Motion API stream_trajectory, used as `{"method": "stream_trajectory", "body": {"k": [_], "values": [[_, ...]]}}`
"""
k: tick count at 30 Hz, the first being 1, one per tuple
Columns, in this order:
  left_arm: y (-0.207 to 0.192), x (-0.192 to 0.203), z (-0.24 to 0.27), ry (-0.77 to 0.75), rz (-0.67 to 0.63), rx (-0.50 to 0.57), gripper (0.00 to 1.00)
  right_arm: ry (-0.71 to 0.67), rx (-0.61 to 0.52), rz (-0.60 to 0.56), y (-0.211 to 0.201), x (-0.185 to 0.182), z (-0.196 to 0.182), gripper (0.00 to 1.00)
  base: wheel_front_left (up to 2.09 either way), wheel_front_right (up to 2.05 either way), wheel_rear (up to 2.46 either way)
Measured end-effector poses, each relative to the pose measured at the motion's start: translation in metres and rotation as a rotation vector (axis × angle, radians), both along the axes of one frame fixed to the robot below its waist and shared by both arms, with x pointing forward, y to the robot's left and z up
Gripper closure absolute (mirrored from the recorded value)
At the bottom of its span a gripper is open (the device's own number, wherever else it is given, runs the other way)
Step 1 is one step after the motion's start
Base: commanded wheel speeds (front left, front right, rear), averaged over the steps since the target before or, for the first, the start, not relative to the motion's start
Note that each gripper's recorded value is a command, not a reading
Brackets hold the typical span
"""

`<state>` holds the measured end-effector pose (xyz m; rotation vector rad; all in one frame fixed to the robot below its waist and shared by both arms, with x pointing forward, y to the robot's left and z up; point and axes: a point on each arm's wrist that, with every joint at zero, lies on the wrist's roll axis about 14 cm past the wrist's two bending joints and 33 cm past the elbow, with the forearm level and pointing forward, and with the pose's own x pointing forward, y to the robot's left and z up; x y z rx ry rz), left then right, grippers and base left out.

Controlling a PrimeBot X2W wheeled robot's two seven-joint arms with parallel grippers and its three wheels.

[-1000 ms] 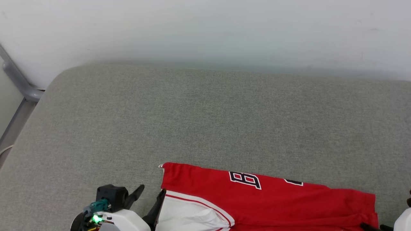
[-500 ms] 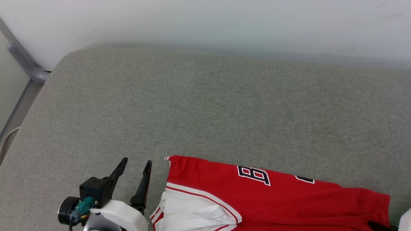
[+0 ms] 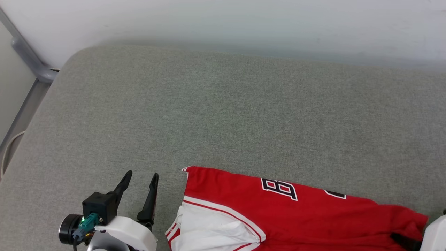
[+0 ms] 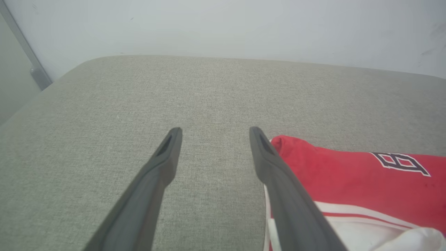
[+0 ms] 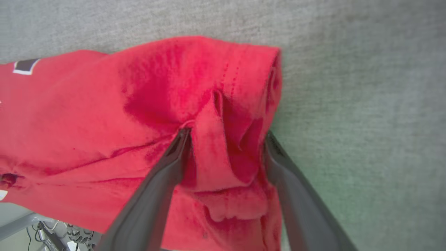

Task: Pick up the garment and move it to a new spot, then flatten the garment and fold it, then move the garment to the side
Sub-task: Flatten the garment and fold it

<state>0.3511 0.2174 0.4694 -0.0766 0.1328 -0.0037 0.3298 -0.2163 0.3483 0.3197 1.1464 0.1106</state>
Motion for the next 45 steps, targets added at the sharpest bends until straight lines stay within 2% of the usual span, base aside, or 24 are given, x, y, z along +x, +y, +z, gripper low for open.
{"method": "stream_trajectory", "body": {"k": [6,7,9,14,21,33,38,45], "values": [[0.001,-0.003,0.000,-0.004,0.002,0.001,0.00,-0.012,0.021,0.029,0.014,-0.001,0.001,0.00,0.00,0.00,0.00],[0.001,-0.004,0.001,-0.005,0.002,0.002,0.00,-0.014,0.023,0.031,0.015,-0.002,0.001,0.13,0.00,0.00,0.00],[0.002,-0.005,0.001,-0.005,0.003,0.002,0.00,-0.017,0.026,0.034,0.017,-0.002,0.000,1.00,0.00,0.00,0.00],[0.004,-0.005,0.003,-0.014,0.006,0.003,0.00,-0.046,0.055,0.034,0.028,-0.001,0.000,1.00,0.00,0.00,0.00],[0.003,-0.006,0.006,-0.026,0.003,0.006,0.00,-0.096,0.049,-0.008,0.013,0.004,0.006,1.00,0.00,0.00,0.00],[0.001,-0.013,0.012,-0.047,-0.001,-0.003,0.00,-0.214,-0.117,-0.095,-0.065,0.019,0.038,1.00,0.00,0.00,0.00],[-0.001,-0.018,0.015,-0.061,-0.003,-0.012,0.00,-0.253,-0.101,-0.099,-0.064,0.020,0.050,1.00,0.00,0.00,0.00],[-0.001,-0.029,0.021,-0.087,0.003,-0.019,0.00,-0.309,-0.071,-0.011,-0.039,0.013,0.071,1.00,0.00,0.00,0.00]]}}
